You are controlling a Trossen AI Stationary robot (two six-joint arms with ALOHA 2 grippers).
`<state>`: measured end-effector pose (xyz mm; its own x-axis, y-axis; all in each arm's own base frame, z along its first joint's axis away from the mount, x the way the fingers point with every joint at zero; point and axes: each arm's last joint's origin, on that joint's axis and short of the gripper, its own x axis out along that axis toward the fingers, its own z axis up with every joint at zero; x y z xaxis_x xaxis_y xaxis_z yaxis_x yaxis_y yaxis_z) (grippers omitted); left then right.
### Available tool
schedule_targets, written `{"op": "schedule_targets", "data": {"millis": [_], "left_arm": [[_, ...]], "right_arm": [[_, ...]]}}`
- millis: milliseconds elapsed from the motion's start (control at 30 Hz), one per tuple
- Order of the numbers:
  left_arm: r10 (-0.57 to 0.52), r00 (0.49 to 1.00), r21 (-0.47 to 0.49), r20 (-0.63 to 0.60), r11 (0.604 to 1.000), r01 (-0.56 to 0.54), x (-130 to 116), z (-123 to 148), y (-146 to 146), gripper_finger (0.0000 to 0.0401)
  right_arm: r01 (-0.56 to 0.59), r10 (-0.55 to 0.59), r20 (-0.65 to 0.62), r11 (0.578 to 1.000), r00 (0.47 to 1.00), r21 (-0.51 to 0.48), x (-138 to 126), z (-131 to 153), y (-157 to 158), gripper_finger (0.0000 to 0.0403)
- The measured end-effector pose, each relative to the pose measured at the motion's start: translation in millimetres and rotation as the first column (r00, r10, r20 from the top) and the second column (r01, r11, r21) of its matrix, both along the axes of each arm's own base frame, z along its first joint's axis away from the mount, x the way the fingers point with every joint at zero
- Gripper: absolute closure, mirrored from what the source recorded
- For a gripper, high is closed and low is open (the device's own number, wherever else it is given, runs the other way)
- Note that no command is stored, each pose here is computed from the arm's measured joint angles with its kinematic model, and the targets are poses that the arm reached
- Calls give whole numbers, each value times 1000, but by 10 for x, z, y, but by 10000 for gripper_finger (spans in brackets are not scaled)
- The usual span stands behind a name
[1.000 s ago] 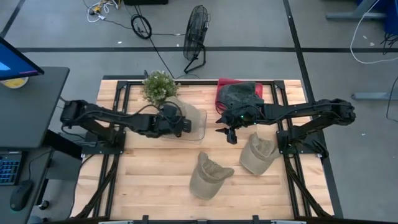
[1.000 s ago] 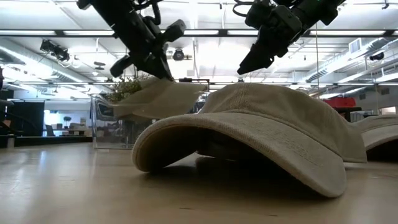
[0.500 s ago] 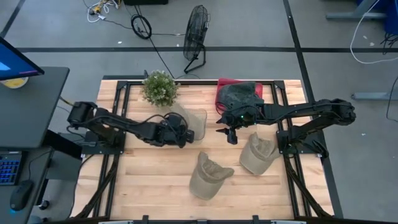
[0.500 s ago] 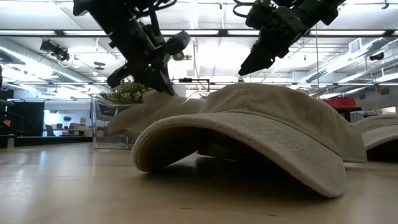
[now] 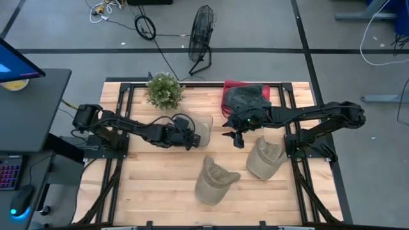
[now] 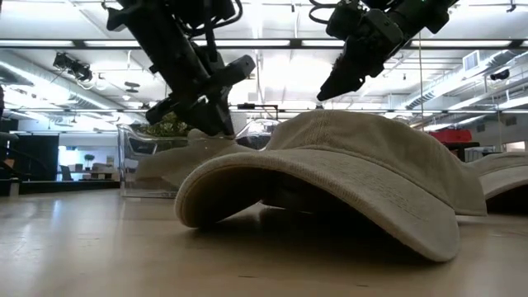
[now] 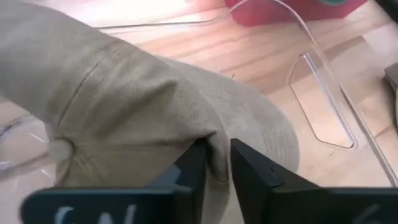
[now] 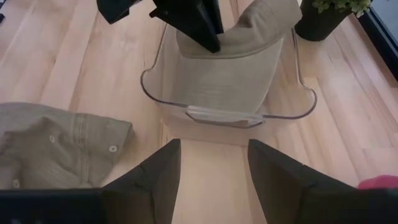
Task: Pick & Place hat
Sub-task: Put the top left brown cap into the transparent bin, then put the bottom brown cap into the transparent bin
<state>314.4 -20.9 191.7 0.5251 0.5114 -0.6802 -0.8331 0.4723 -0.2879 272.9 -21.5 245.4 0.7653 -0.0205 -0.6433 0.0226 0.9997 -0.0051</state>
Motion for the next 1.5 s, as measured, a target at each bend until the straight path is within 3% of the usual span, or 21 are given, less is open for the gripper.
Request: {"op": "schedule_targets", "data": {"millis": [167, 333, 600, 767, 900, 1133, 1200, 1300, 1400, 1500], "left_arm": [[-104, 994, 7, -32, 995, 104, 59, 96, 15, 278], [-194, 980, 47, -51, 979, 196, 56, 418, -13, 260], [-295, 940, 119, -174, 941, 318, -71, 824, -7, 259], [-405, 879, 174, -253, 874, 453, -39, 836, -34, 259], [-522, 803, 168, -288, 798, 579, -20, 836, -100, 259], [-700, 647, 189, -302, 622, 760, 23, 870, -236, 259], [-728, 622, 217, -288, 583, 783, 48, 896, -264, 259], [-736, 624, 251, -263, 572, 781, 77, 928, -274, 259], [-733, 638, 247, -236, 590, 769, 87, 935, -258, 259], [-764, 614, 215, -198, 577, 788, 90, 935, -272, 259]], "right_arm": [[-1, 1, -11, 1000, 1000, 1, -7, -8, 1, 211], [-26, 26, -17, 1000, 1000, -6, -7, -12, 53, 211], [-281, 282, 12, 953, 959, 109, 2, -12, 542, 211], [-371, 381, -21, 911, 924, 182, 22, -151, 988, 211], [-419, 439, -54, 882, 897, 215, 48, -324, 1295, 211], [-347, 361, -167, 932, 917, 109, 120, -710, 1518, 211], [-321, 339, -191, 939, 921, 121, 141, -796, 1534, 211], [-306, 337, -215, 938, 917, 165, 160, -886, 1563, 211], [-299, 330, -243, 941, 912, 157, 168, -972, 1579, 211], [-293, 324, -273, 944, 906, 150, 165, -1031, 1574, 225]]}}
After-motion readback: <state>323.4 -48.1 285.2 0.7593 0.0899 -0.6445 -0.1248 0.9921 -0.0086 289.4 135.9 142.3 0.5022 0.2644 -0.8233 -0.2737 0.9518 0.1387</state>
